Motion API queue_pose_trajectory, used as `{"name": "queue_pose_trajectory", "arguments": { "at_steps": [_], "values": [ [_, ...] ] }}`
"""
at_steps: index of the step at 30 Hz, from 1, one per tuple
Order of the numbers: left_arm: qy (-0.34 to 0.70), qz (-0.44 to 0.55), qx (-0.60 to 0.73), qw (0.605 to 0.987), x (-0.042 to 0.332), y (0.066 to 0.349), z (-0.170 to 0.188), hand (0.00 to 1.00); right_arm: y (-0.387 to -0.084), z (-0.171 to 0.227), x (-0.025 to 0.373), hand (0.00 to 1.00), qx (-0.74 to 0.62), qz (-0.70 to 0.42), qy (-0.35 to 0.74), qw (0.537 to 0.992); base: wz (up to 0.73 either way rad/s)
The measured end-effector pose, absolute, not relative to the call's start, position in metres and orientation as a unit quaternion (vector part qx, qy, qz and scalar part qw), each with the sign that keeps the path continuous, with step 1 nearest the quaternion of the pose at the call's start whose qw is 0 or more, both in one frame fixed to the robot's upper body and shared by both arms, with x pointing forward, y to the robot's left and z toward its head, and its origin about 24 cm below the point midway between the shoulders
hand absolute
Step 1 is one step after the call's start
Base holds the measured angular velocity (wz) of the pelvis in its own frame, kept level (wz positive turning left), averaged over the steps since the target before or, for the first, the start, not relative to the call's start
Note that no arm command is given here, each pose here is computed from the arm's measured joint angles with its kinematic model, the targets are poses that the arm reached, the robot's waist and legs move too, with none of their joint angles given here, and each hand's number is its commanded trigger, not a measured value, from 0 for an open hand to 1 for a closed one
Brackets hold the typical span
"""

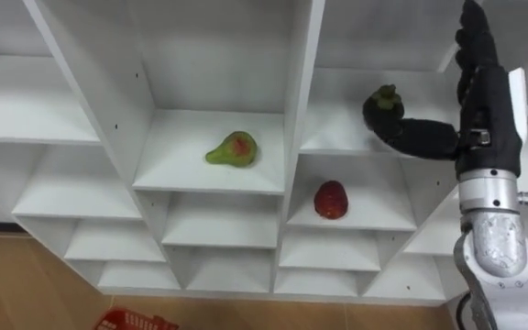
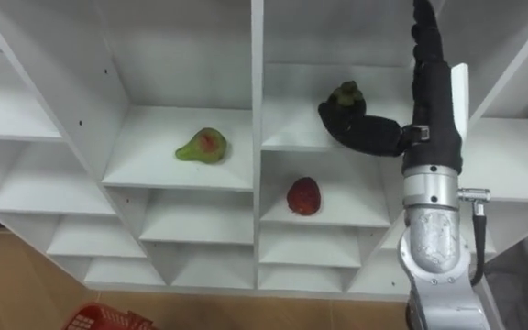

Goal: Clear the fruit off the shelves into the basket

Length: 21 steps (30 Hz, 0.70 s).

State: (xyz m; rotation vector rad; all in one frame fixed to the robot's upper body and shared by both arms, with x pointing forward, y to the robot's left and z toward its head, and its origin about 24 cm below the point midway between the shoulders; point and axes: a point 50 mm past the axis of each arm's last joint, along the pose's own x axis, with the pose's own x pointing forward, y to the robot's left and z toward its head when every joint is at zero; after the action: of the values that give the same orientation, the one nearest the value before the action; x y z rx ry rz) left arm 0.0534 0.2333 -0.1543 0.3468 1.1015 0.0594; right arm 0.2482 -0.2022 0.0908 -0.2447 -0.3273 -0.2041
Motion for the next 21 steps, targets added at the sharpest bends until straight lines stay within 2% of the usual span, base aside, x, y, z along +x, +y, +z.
{"name": "queue_pose_trajectory", "arguments": {
  "at_steps": [21],
  "values": [
    [0.526,0.008,0.173,0.832,0.051,0.232,-0.153,1.0,-0.207,0.073,0.253,0.0,-0.146,-0.086,-0.109,0.979,0.01]
  ]
}}
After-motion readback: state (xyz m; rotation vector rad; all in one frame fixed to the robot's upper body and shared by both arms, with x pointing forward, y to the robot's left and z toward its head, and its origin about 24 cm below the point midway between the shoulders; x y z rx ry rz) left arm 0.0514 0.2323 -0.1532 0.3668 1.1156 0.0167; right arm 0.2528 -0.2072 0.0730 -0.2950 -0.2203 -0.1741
